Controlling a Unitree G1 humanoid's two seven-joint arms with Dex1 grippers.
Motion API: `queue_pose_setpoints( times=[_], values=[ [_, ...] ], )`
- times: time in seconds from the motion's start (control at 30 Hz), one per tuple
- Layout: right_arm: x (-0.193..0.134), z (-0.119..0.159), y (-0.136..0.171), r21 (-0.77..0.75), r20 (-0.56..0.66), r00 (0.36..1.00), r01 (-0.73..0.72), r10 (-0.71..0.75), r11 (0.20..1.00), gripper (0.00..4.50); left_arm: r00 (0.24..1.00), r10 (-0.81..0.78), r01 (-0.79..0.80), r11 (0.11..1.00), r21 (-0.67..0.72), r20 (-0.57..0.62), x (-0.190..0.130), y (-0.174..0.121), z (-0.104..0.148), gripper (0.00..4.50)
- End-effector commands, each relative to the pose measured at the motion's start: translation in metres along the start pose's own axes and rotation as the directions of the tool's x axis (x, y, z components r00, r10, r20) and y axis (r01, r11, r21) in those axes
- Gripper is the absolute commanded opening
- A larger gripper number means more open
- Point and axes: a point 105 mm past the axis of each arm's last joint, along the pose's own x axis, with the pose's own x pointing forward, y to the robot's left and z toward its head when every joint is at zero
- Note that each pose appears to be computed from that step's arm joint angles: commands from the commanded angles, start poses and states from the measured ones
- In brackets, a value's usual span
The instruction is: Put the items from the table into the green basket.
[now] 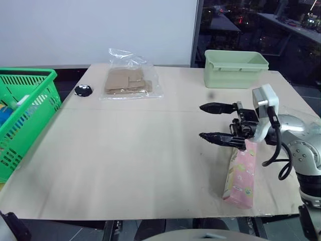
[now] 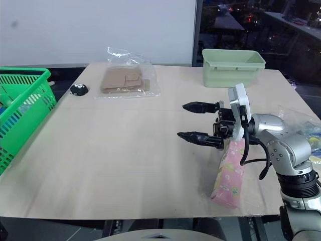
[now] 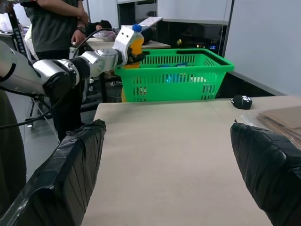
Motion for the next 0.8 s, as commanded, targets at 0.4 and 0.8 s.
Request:
queue_pose_setpoints(
  times=[0.4, 0.8],
  values=[
    [-0.002, 0.01, -0.003, -0.082, -0.004, 0.996, 0.085, -0.085, 0.993, 4.5, 0.993, -0.046, 0.056, 0.995, -0.088, 0.105, 0.011, -0.011, 0.028, 4.45],
    [-0.033, -0.007, -0.008, -0.072, -0.127, 0.955, 0.259, -0.267, 0.963, 4.5, 0.478, -0.719, 0.829, 0.559, 0.013, 0.505, -0.074, -0.158, 0.144, 4.45]
  ],
)
